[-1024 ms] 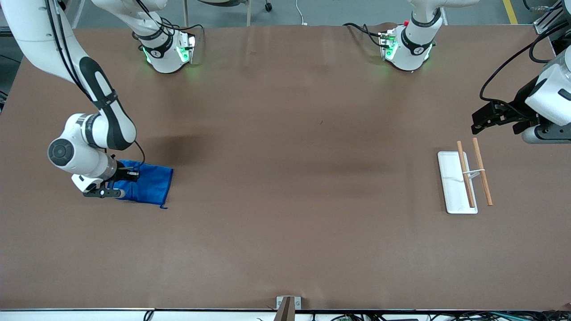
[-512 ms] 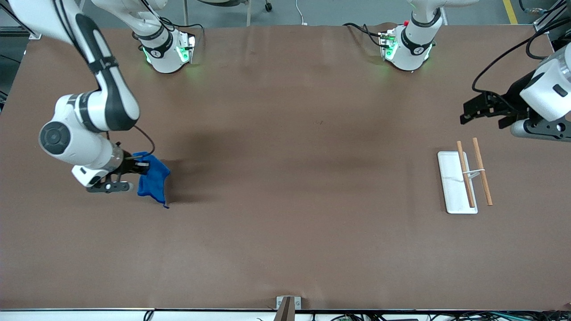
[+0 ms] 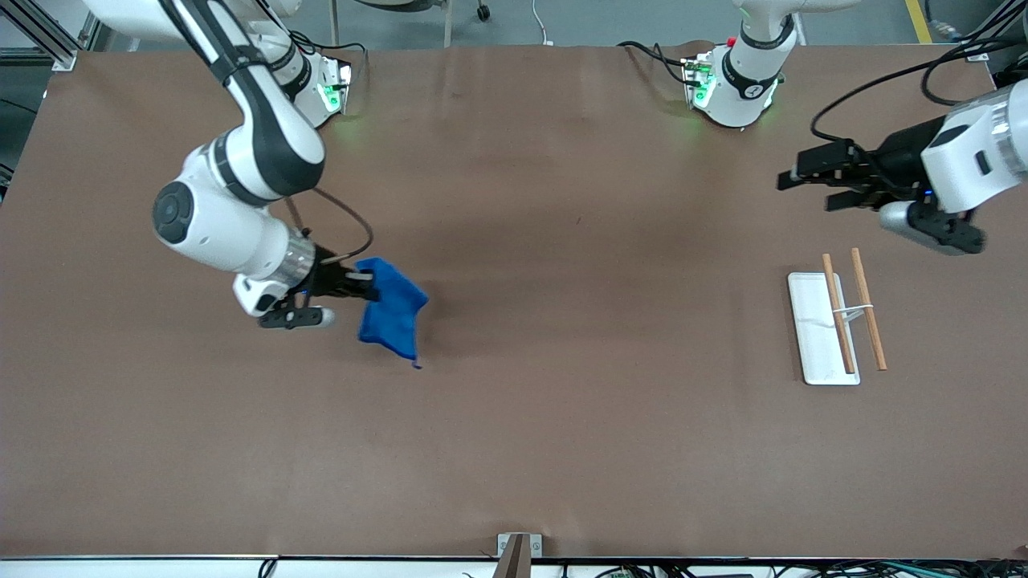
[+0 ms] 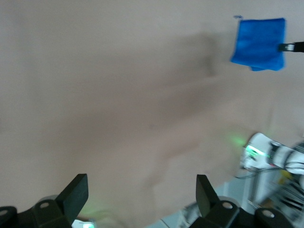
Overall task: Right arm passes towel to left arm to hang
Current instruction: 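Lift the towel with the right gripper while the left gripper approaches, then grasp the towel with the left gripper beside the right gripper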
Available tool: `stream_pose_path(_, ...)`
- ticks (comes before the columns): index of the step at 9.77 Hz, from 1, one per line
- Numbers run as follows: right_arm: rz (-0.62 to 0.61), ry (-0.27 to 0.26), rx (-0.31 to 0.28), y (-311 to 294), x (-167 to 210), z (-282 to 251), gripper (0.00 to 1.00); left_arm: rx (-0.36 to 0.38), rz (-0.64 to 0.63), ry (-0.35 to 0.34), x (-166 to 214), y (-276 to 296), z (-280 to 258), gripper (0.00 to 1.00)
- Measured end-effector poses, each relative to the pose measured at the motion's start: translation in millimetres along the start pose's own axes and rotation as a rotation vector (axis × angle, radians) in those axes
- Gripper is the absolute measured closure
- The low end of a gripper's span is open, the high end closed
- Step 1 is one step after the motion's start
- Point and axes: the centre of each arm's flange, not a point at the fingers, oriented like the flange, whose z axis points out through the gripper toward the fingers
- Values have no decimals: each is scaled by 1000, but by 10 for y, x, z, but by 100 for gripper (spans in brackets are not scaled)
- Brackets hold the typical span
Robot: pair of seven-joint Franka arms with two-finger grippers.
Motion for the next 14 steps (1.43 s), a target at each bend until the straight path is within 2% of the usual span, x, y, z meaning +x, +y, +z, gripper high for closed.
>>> stream_pose_path(2,59,-40,209,-670,-273,103,94,-208,16,-66,2,-146,427,4)
stream_pose_path(4,135,-118,401,-1228,-506,139,94,-392,14,-106,-40,-349,825,7)
stream_pose_path(6,221,-192,550,-1588,-652,179,94,-496,23,-141,-107,-571,1306,7)
stream_pose_path(9,328,-272,754,-1974,-822,126,94,-721,-62,-107,-43,-732,1763,7)
stream_pose_path(11,369,-286,880,-1997,-834,189,94,-779,-104,-98,67,-772,1951,10)
stream_pose_path(14,420,-299,1009,-1982,-842,483,94,-859,-152,-47,177,-661,2128,14)
